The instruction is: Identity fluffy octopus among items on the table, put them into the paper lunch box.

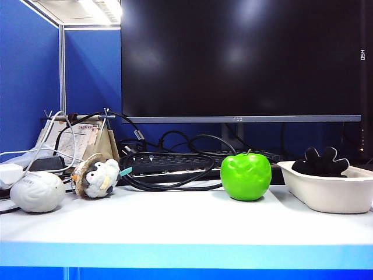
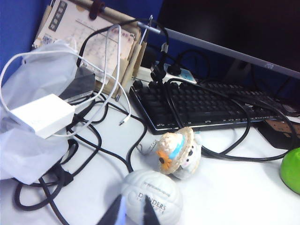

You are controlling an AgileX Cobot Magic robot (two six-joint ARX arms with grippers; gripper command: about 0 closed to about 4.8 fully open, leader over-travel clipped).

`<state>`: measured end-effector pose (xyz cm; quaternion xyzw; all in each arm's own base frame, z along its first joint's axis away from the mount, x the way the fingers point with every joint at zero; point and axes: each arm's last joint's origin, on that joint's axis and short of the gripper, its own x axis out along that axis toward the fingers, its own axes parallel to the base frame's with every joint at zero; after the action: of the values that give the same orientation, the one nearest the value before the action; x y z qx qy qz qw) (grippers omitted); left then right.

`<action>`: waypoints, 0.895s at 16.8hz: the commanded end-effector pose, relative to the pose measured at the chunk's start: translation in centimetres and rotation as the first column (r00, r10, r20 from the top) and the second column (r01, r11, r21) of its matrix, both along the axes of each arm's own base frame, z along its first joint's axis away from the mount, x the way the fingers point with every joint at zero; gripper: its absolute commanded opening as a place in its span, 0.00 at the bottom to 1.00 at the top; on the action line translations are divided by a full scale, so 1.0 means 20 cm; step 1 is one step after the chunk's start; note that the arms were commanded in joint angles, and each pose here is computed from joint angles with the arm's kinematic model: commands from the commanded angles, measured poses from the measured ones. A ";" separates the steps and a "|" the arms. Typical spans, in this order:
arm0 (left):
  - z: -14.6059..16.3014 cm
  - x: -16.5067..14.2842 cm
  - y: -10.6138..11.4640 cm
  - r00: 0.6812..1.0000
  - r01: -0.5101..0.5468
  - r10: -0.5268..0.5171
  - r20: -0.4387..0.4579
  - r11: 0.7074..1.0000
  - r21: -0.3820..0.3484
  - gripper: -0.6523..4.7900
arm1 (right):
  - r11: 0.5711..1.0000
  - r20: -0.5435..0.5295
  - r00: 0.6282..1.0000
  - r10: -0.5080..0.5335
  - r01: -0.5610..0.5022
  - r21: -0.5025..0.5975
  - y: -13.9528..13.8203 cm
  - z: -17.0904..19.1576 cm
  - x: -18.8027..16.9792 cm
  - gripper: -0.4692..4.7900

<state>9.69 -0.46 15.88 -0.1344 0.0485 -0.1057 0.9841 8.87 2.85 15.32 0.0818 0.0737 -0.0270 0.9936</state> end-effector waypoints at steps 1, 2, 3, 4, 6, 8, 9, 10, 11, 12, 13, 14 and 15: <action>0.00 0.00 0.00 1.000 -0.002 0.002 -0.003 1.000 0.000 0.22 | 1.000 0.006 1.000 -0.004 0.004 0.019 0.00 -0.01 0.00 0.09; 0.00 0.00 0.00 1.000 -0.001 0.001 -0.011 1.000 0.000 0.22 | 1.000 0.007 1.000 -0.004 0.004 0.019 0.00 0.00 0.00 0.09; -0.01 0.00 0.00 1.000 -0.001 0.001 -0.022 1.000 0.000 0.22 | 1.000 0.007 1.000 -0.004 0.004 0.019 0.00 0.00 0.00 0.09; -0.01 0.00 0.00 1.000 -0.001 0.001 -0.030 1.000 0.000 0.22 | 1.000 0.007 1.000 -0.004 0.004 0.019 0.00 0.00 0.00 0.09; -0.01 0.00 0.00 1.000 -0.002 0.002 -0.030 1.000 0.000 0.22 | 1.000 0.007 1.000 -0.004 0.004 0.019 0.00 0.00 0.00 0.09; -0.01 0.00 0.00 1.000 -0.002 0.002 -0.030 1.000 0.000 0.22 | 1.000 0.007 1.000 -0.004 0.004 0.019 0.00 0.00 0.00 0.09; -0.01 0.00 0.00 1.000 -0.002 0.002 -0.030 1.000 0.000 0.22 | 1.000 0.007 1.000 -0.004 0.004 0.019 0.00 0.00 0.00 0.09; -0.01 0.00 0.00 1.000 -0.001 0.001 -0.030 1.000 0.000 0.22 | 1.000 0.007 1.000 -0.004 0.004 0.019 0.00 0.00 0.00 0.09; -0.01 0.00 0.00 1.000 -0.002 0.002 -0.030 1.000 0.000 0.22 | 1.000 0.007 1.000 -0.004 0.004 0.019 0.00 0.00 0.00 0.09; -0.01 0.00 0.00 1.000 -0.002 0.002 -0.030 1.000 0.000 0.22 | 1.000 0.007 1.000 -0.004 0.004 0.019 0.00 0.00 0.00 0.09; -0.01 0.00 0.00 1.000 -0.002 0.002 -0.030 1.000 0.000 0.22 | 1.000 0.007 1.000 -0.004 0.004 0.019 0.00 0.00 0.00 0.09; -0.01 0.00 0.00 1.000 -0.001 0.001 -0.030 1.000 0.000 0.22 | 1.000 0.007 1.000 -0.004 0.004 0.020 0.00 0.00 0.00 0.09; -0.01 0.00 0.00 1.000 -0.001 0.001 -0.030 1.000 0.000 0.22 | 1.000 0.016 1.000 -0.004 0.003 0.024 0.00 0.00 0.00 0.09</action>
<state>9.65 -0.46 15.54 -0.1367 0.0657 -0.1033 0.9830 8.86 2.85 15.34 0.0888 0.0716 -0.0274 0.9931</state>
